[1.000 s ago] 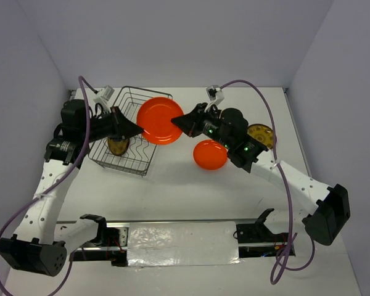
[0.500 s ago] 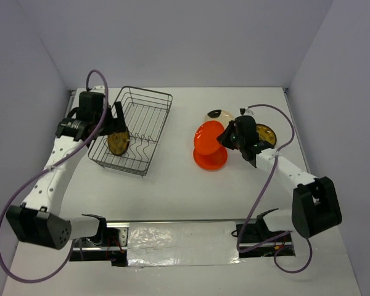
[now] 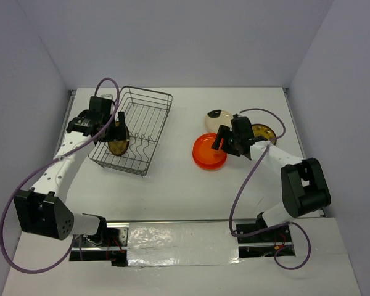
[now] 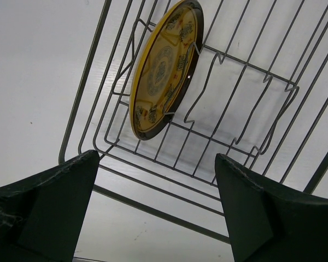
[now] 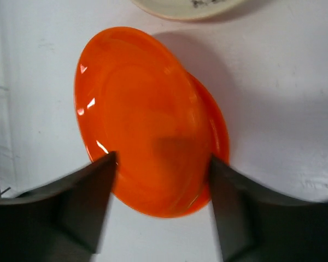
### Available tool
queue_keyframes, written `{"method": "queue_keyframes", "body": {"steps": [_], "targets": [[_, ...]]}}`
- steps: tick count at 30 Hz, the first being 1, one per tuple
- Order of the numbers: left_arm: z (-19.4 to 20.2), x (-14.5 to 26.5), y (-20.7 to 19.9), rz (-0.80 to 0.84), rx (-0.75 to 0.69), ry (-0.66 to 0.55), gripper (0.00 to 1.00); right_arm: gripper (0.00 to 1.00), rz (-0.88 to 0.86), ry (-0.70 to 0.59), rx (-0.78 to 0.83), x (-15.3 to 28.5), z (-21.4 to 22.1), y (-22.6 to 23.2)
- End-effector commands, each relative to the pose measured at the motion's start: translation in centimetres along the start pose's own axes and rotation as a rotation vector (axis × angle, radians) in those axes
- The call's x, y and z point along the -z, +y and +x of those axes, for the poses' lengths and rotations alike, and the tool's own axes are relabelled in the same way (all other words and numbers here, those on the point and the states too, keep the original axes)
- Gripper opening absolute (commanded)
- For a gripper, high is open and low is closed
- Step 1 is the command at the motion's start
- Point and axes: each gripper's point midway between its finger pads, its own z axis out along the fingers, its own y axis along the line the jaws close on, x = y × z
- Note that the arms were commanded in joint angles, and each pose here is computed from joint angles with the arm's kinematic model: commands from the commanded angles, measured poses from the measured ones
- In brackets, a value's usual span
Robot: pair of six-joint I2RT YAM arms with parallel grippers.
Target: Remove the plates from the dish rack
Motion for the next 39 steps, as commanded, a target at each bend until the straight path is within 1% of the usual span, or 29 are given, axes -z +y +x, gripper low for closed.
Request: {"method": "queue_keyframes", "body": {"steps": [1, 2, 3, 4, 6, 8, 9, 11, 12, 14, 16, 20, 23, 25, 26, 28, 29, 31, 32, 34, 35, 38, 39], "targets": [[-0.9, -0.3, -0.1, -0.002, -0.014, -0.023, 0.99, 0.81, 0.078, 0.011, 0.133, 0.9, -0.5, 0.0], [-0.8, -0.3, -0.1, -0.003, -0.016, -0.020, 1.00, 0.82, 0.126, 0.052, 0.190, 1.6, 0.3, 0.5], [-0.7, -0.5, -0.1, -0.004, -0.016, -0.014, 0.99, 1.00, 0.216, 0.044, 0.251, 1.7, 0.2, -0.5], [-0.5, -0.8, -0.1, -0.008, -0.019, -0.001, 0.99, 1.00, 0.263, 0.076, 0.302, 2.4, 0.8, -0.3], [-0.3, -1.1, -0.1, -0.013, -0.020, 0.013, 0.97, 1.00, 0.377, 0.058, 0.355, 3.1, 0.4, -1.5], [0.1, -1.6, 0.0, -0.024, -0.021, 0.030, 0.94, 1.00, 0.455, 0.065, 0.375, 4.1, 0.4, -2.3], [0.1, -1.8, 0.1, -0.033, -0.021, 0.034, 0.94, 1.00, 0.456, 0.071, 0.377, 4.3, 0.6, -2.3], [0.1, -2.1, 0.2, -0.049, -0.024, 0.044, 0.91, 1.00, 0.474, 0.057, 0.382, 5.3, 0.5, -2.6], [0.4, -2.5, 0.2, -0.057, -0.028, 0.063, 0.87, 1.00, 0.462, 0.049, 0.378, 5.6, 0.5, -2.3], [-0.1, -2.8, 0.1, -0.065, -0.027, 0.065, 0.82, 1.00, 0.410, 0.013, 0.368, 6.5, 0.2, -1.3], [-0.4, -3.6, 0.3, -0.090, -0.029, 0.081, 0.70, 1.00, 0.359, -0.001, 0.370, 7.1, 0.3, -0.2], [-0.1, -6.0, 0.4, -0.141, -0.045, 0.138, 0.57, 1.00, 0.314, -0.043, 0.379, 8.6, 0.1, 1.1], [-0.3, -6.8, 0.8, -0.180, -0.064, 0.156, 0.48, 1.00, 0.300, -0.047, 0.397, 8.9, 0.4, 1.7], [-0.2, -6.9, 1.3, -0.203, -0.079, 0.167, 0.36, 1.00, 0.303, -0.044, 0.405, 9.1, 0.8, 1.8], [0.0, -6.9, 1.6, -0.214, -0.093, 0.171, 0.26, 1.00, 0.299, -0.056, 0.404, 9.3, 0.8, 2.0], [-0.1, -6.4, 2.6, -0.260, -0.105, 0.162, 0.16, 1.00, 0.282, -0.065, 0.406, 9.5, 1.0, 2.4], [-0.2, -6.3, 2.8, -0.269, -0.113, 0.158, 0.16, 1.00, 0.269, -0.067, 0.401, 9.6, 1.2, 2.6], [-0.3, -6.1, 3.0, -0.280, -0.112, 0.149, 0.23, 1.00, 0.239, -0.082, 0.391, 10.0, 1.2, 3.3], [-0.5, -6.0, 2.9, -0.277, -0.110, 0.145, 0.33, 1.00, 0.232, -0.084, 0.390, 10.1, 1.3, 3.5], [-0.7, -5.7, 2.9, -0.277, -0.107, 0.144, 0.46, 1.00, 0.216, -0.093, 0.388, 10.4, 1.3, 4.0], [-0.9, -5.5, 2.9, -0.273, -0.104, 0.139, 0.56, 1.00, 0.213, -0.097, 0.392, 10.4, 1.4, 4.1], [-1.6, -4.9, 2.8, -0.259, -0.098, 0.105, 0.62, 1.00, 0.225, -0.084, 0.397, 9.9, 1.7, 3.9], [-1.8, -4.9, 2.7, -0.254, -0.099, 0.096, 0.62, 1.00, 0.230, -0.076, 0.401, 9.6, 1.9, 3.9]]}}
